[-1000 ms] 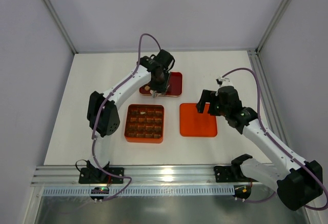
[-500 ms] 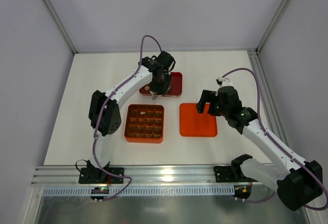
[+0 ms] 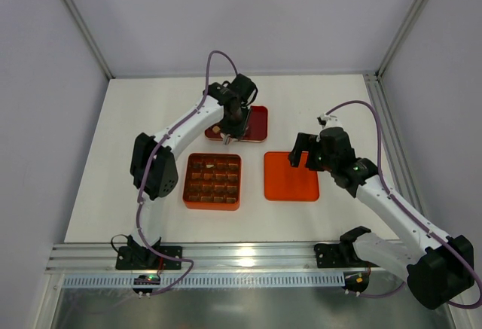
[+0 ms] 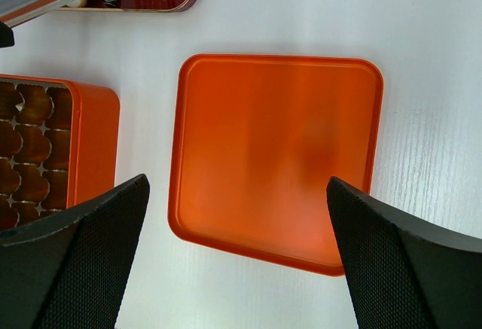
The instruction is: Pack the chocolate
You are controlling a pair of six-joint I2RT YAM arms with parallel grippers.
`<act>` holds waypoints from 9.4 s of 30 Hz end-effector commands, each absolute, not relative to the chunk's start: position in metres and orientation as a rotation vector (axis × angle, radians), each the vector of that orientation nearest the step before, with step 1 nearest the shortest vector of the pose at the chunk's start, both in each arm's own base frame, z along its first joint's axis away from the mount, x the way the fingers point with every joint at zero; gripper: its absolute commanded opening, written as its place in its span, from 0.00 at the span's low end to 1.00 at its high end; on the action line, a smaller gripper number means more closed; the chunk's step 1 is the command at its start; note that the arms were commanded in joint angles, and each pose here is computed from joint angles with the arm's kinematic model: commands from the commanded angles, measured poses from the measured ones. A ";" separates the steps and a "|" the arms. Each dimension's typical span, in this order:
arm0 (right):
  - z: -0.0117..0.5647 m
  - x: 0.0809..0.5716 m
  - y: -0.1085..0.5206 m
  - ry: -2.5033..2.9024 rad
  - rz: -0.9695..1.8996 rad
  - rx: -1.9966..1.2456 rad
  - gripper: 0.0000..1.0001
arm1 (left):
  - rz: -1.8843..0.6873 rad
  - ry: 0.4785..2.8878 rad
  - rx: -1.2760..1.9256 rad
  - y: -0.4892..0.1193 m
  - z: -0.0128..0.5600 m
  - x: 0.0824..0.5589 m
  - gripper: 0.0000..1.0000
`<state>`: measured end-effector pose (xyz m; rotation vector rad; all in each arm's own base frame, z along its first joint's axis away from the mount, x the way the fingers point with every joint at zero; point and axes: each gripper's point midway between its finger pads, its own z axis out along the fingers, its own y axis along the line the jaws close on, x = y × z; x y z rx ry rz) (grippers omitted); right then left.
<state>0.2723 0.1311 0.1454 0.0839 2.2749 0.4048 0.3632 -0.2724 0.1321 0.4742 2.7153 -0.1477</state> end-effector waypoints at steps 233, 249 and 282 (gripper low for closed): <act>0.126 0.287 0.155 2.296 0.500 0.054 1.00 | -0.196 2.635 0.328 -0.208 0.217 0.336 0.26; 0.125 0.291 0.157 2.291 0.515 0.088 1.00 | -0.309 2.641 0.404 -0.214 0.221 0.244 0.27; 0.121 0.288 0.156 2.307 0.511 0.086 1.00 | -0.257 2.670 0.449 -0.224 0.189 0.225 0.35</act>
